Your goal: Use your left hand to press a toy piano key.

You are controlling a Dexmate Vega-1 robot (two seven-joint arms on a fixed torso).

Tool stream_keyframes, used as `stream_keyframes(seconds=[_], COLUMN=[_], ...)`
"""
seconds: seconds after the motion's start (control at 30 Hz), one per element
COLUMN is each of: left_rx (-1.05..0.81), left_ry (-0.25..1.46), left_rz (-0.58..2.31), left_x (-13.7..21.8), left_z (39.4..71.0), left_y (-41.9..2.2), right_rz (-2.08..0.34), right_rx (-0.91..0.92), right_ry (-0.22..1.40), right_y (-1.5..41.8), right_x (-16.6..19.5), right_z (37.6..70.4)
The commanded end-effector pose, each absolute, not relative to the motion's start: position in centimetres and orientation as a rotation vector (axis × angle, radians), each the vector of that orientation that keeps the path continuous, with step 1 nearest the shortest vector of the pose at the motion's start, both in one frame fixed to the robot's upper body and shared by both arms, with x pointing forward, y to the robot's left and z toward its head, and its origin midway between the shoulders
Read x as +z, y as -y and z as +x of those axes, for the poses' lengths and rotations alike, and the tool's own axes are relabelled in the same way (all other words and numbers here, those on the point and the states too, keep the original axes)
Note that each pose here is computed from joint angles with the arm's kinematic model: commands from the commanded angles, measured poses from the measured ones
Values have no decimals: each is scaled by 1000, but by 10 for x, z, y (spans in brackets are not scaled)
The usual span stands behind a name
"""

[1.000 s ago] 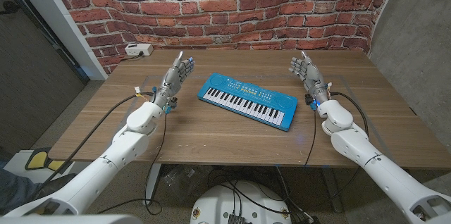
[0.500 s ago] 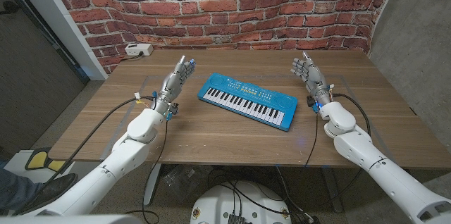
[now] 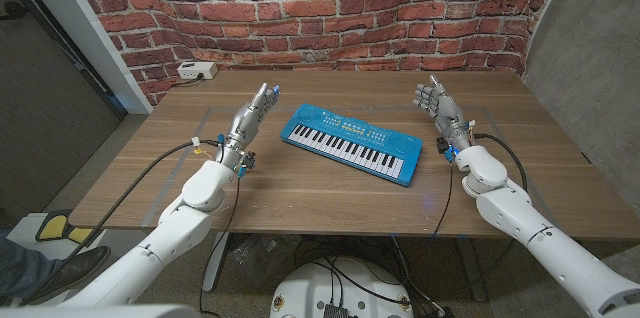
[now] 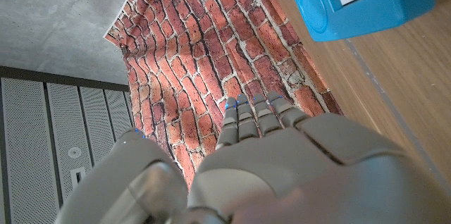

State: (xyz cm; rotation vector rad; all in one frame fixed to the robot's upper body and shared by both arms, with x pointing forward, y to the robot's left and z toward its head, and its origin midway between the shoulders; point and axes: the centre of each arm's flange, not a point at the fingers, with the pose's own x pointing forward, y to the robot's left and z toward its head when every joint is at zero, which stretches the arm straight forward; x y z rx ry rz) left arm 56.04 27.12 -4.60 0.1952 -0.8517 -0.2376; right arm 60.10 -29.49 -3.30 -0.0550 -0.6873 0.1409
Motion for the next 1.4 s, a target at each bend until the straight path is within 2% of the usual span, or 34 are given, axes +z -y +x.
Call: stream_keyframes(seconds=[0.03, 0.77, 0.97, 1.4], left_rx=[-225, -71, -67, 84], left_ry=[893, 891, 923, 991], left_rz=[266, 558, 608, 818], left_x=[-53, -62, -61, -59], left_z=[541, 523, 518, 504], left_y=[-262, -241, -230, -217], right_rz=[-66, -55, -54, -65], right_rx=[134, 142, 134, 138], right_ry=[682, 667, 665, 672], right_y=[296, 293, 296, 294], right_x=[-34, -45, -48, -49], right_z=[598, 598, 592, 591])
